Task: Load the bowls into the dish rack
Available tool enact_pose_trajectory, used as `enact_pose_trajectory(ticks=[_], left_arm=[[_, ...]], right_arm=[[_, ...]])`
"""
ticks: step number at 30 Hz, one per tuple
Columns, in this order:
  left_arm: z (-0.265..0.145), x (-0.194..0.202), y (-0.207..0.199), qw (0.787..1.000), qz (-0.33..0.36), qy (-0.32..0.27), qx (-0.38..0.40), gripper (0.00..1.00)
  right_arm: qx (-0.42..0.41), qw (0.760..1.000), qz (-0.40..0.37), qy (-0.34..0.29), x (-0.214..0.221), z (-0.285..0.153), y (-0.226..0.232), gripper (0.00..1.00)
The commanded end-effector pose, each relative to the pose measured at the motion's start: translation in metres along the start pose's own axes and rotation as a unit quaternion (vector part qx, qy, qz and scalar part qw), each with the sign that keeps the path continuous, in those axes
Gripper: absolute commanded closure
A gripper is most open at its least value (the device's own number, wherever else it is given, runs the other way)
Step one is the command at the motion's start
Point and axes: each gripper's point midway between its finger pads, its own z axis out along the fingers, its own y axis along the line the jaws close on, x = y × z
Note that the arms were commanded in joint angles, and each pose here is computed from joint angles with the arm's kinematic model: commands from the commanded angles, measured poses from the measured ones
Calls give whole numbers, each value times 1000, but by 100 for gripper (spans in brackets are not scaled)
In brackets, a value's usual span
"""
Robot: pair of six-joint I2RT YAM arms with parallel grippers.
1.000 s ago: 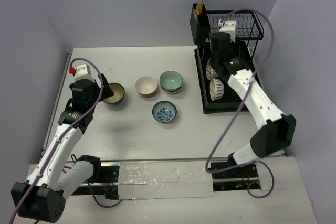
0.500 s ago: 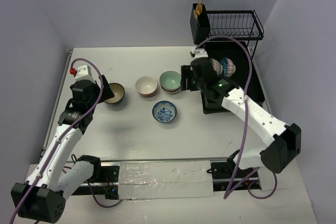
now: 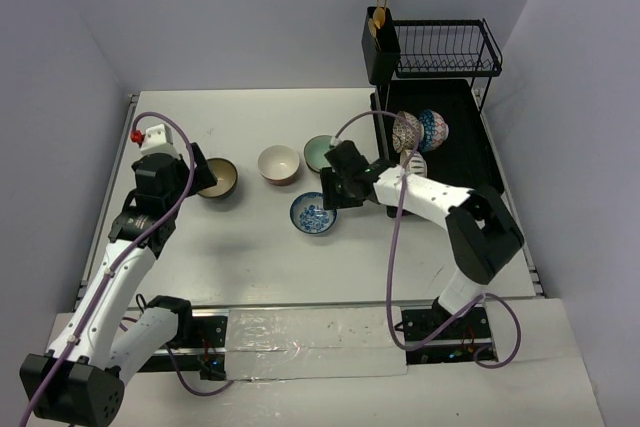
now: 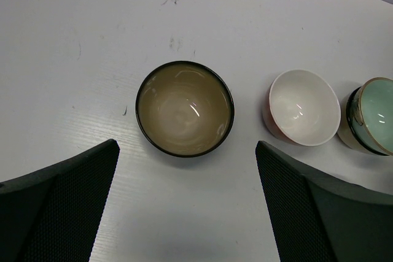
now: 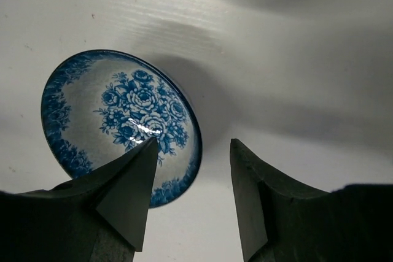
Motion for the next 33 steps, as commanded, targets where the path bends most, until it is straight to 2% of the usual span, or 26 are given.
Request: enact_pose_trajectory(ticks=[1, 5, 10, 20, 24, 27, 28, 31, 33], left_arm=[[-7, -15, -6, 1000, -11, -20, 13, 1], [-7, -15, -5, 1000, -11, -20, 12, 1], [-7, -15, -7, 1000, -10, -20, 15, 1], [-7, -15, -7, 1000, -10, -19, 16, 1], [-7, -14, -6, 1000, -10, -18, 16, 1], [-7, -15, -7, 1000, -11, -20, 16, 1], [-8, -16, -7, 1000, -12, -21, 17, 1], [-7, -15, -7, 1000, -11, -19, 17, 1], [-7, -15, -7, 1000, -10, -19, 17, 1]], right_arm=[[-22, 1000, 5, -12, -10, 10, 21, 43], [-1, 1000, 5, 7, 2, 28, 13, 48], [10, 1000, -1, 7, 4, 30, 12, 65], [25, 999, -20, -22, -8, 14, 17, 62], [27, 999, -17, -29, -10, 14, 16, 65], [33, 999, -17, -30, -10, 13, 14, 75], [33, 999, -17, -31, -11, 12, 14, 84], [37, 998, -16, -44, -15, 6, 13, 100], [42, 997, -19, -56, -20, -1, 11, 100]])
